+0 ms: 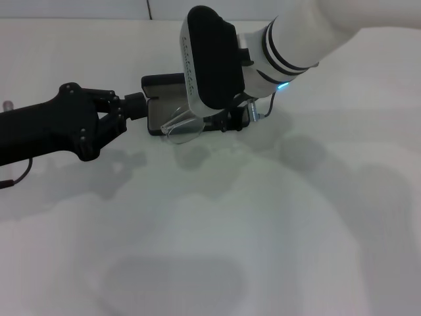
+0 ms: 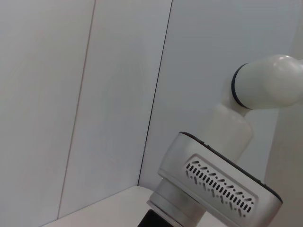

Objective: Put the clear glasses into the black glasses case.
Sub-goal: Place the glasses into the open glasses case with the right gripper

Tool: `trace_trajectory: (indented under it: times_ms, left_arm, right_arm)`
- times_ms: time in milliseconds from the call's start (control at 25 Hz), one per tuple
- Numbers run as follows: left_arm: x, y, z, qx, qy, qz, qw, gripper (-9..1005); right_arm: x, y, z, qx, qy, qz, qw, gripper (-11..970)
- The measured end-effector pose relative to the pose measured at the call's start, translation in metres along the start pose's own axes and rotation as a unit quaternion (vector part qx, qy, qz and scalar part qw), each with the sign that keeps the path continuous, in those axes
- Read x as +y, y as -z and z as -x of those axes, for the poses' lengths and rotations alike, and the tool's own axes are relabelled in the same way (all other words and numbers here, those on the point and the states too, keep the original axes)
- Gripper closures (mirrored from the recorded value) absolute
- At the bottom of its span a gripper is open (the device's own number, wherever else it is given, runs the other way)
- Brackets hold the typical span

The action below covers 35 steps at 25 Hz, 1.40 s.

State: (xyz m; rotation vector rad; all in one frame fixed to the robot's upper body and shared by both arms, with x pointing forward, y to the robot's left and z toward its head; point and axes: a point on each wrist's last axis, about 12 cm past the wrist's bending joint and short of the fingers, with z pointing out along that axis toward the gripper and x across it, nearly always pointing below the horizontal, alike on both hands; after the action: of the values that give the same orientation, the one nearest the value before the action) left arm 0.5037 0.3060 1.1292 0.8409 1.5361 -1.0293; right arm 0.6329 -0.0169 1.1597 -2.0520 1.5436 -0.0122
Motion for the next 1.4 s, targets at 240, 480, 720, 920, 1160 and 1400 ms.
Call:
trace_trajectory:
  times_ms: [240,480,720,920,1160,1400]
  left_arm:
    - [0.0004,-0.0012,0.0009,0.000,-0.001,-0.002,1.000,901]
    - [0.0006,-0.0016,0.0012,0.001,-0.001,-0.003,1.000,899]
    - [0.0007,-0.0019,0.0015,0.000,-0.001,-0.003,1.000,898]
    - [0.0009,-0.0019,0.0018,-0.001,-0.002,-0.003,1.000,897]
    - [0.0013,-0.0026,0.0025,-0.001,-0.003,-0.003,1.000,895]
    - [0.0019,-0.0044,0.0036,-0.001,-0.004,-0.006,1.000,894]
  right_arm:
    - [0.0015,-0.0020,-0.0003,0.002,0.007,-0.004,1.000,837]
    - [0.0026,-0.0044,-0.0001,0.001,0.014,-0.012,1.000,837]
    - [0.0048,-0.0064,0.0005,0.004,0.024,-0.013,1.000,836]
    - [0.0059,-0.0068,0.0016,0.004,0.029,-0.012,1.000,836]
    - [0.0068,-0.0081,0.0004,0.006,0.032,-0.014,0.999,844]
    - [0.0078,-0.0096,0.0006,0.004,0.033,-0.017,0.999,852]
